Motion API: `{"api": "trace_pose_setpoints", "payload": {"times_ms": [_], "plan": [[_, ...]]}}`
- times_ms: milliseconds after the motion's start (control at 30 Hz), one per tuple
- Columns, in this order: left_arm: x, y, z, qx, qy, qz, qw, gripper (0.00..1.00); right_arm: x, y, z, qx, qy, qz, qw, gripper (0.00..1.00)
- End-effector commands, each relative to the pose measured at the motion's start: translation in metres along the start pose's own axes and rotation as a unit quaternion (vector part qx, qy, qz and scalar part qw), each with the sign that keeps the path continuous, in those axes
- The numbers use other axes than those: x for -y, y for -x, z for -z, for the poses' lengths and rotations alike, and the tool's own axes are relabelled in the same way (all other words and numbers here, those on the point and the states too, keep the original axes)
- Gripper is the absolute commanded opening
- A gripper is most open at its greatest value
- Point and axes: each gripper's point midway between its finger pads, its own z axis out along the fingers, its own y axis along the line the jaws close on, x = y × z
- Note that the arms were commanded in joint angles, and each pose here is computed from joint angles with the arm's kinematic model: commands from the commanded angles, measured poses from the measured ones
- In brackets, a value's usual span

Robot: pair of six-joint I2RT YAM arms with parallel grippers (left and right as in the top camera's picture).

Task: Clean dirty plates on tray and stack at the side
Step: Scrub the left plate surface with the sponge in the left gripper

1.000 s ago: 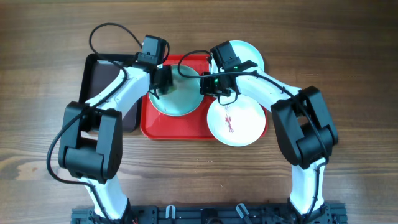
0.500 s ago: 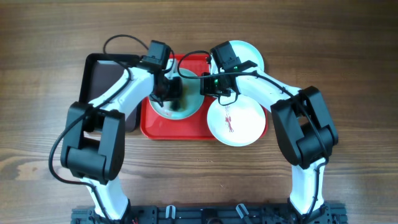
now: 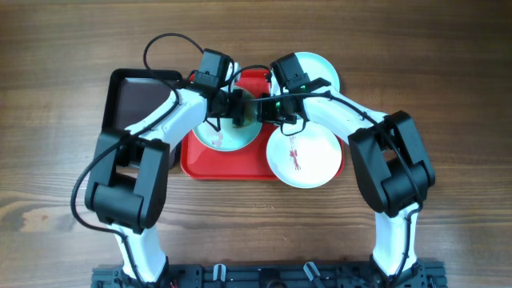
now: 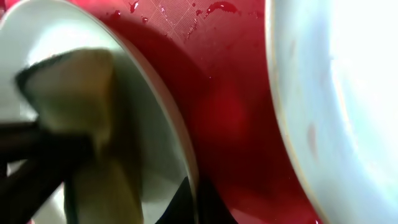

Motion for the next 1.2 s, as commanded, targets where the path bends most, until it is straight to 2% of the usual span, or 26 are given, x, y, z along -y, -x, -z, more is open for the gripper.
{"api": "trace_pose_setpoints", "payload": {"times_ms": [0,233,467,600,700,733,1000,1100,1167], "plan": [[-0.062,-0.005,-0.014,0.007,0.137,0.065,0.988,0.04,-0.001,-0.001,-0.006,-0.01,0.008,-0.006,1.0,0.04],[-0.087,-0.048,-0.009,-0.073,0.173,0.132,0.973,0.04,-0.001,-0.001,-0.006,-0.009,0.009,-0.005,1.0,0.04],[-0.102,-0.026,-0.009,-0.016,0.169,0.246,0.954,0.04,-0.001,-0.001,-0.006,-0.01,0.008,-0.006,1.0,0.04],[-0.103,-0.027,-0.009,-0.002,0.17,0.331,0.928,0.04,-0.001,-0.001,-0.006,-0.009,0.008,-0.006,1.0,0.04],[-0.102,-0.04,-0.006,-0.009,0.185,0.418,0.889,0.04,-0.001,-0.001,-0.006,-0.009,0.009,-0.005,1.0,0.04],[-0.1,-0.044,-0.006,-0.013,0.188,0.429,0.884,0.04,-0.001,-0.001,-0.006,-0.009,0.009,-0.005,1.0,0.04],[-0.085,-0.063,-0.006,-0.044,0.202,0.41,0.889,0.04,-0.001,0.0,-0.006,-0.008,0.009,-0.005,1.0,0.04],[-0.085,-0.058,-0.007,-0.026,0.204,0.438,0.875,0.04,-0.001,0.0,-0.006,-0.007,0.01,-0.005,1.0,0.04],[-0.083,-0.046,-0.01,-0.004,0.189,0.439,0.878,0.04,-0.001,0.0,-0.006,-0.007,0.009,-0.005,1.0,0.04]]}}
